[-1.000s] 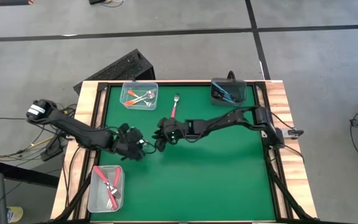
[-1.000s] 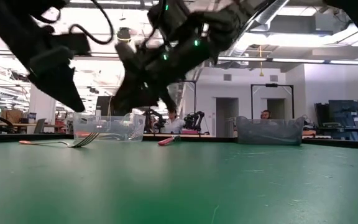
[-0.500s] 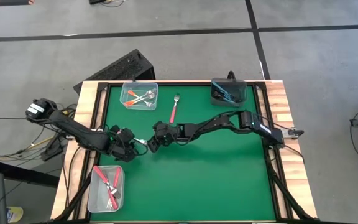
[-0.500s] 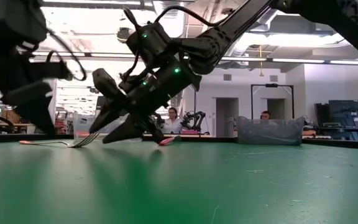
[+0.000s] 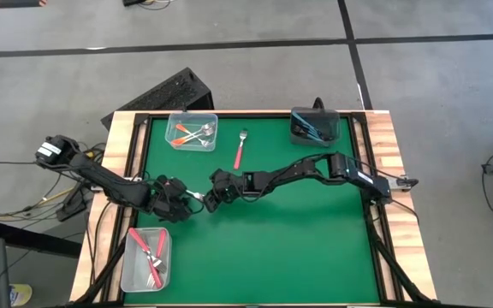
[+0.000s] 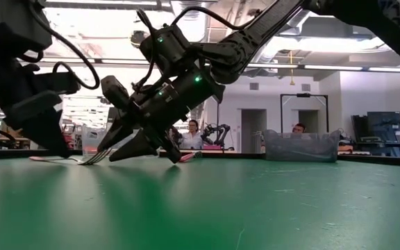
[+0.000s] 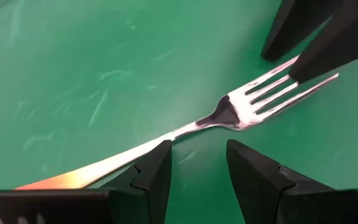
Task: Sort silverware by color (type)
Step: Put the orange fork into the transparent bin
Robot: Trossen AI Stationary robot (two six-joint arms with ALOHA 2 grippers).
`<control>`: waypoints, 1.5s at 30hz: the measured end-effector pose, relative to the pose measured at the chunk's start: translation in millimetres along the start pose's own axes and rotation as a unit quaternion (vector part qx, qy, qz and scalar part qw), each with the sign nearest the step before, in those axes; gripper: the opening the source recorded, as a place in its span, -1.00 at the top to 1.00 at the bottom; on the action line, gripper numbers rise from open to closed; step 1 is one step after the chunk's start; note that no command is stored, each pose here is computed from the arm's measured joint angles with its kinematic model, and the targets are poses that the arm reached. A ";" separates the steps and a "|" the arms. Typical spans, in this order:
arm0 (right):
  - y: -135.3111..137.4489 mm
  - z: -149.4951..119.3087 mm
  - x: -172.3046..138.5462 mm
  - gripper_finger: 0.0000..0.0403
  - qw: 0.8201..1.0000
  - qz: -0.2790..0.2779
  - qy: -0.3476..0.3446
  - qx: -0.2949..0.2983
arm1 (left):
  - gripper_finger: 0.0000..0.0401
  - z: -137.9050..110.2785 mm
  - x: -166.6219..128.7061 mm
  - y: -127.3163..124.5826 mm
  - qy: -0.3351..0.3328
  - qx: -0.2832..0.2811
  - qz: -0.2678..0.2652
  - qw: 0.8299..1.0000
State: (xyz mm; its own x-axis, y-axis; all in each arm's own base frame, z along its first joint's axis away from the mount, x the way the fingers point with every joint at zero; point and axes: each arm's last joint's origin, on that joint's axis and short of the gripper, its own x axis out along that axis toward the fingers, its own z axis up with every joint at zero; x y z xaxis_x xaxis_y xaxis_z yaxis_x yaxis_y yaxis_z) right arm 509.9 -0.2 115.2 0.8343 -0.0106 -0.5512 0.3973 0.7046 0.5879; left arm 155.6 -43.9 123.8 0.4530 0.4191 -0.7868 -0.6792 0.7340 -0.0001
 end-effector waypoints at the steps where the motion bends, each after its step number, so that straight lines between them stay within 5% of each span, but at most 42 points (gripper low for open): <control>1: 0.4 -0.5 0.0 0.30 1.000 0.004 0.004 0.000 | 0.29 0.5 0.0 -0.8 -0.003 0.001 -0.004 1.000; 9: 4.1 -5.5 -0.3 0.75 0.999 0.002 0.010 -0.042 | 0.29 2.3 -0.2 -3.8 -0.010 -0.002 -0.018 1.000; 14: -0.7 -0.7 -1.0 0.95 0.992 -0.016 0.001 -0.124 | 0.29 9.8 -5.1 -11.2 -0.009 0.019 -0.038 0.999; 22: 20.2 -2.5 -19.0 0.97 0.960 -0.068 -0.007 -0.272 | 0.29 41.9 -26.0 -31.2 -0.056 0.126 -0.052 0.989; 29: 46.6 -10.9 -46.2 0.97 0.919 -0.156 -0.011 -0.361 | 0.29 49.8 -25.2 -29.6 -0.040 0.161 -0.054 0.985; 45: 72.1 -22.2 -58.7 0.97 0.891 -0.173 -0.043 -0.418 | 0.29 51.6 -17.4 -26.3 0.044 0.160 -0.136 0.977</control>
State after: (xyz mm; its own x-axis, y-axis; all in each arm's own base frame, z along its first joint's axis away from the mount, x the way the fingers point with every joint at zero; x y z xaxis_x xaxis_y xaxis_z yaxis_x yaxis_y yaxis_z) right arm 481.1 67.0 176.7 0.7574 -0.3582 -0.5459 0.2426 0.9306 -0.2740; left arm 195.4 -42.9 169.3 0.5300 0.1485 -0.8349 -0.3191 0.9471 -0.0341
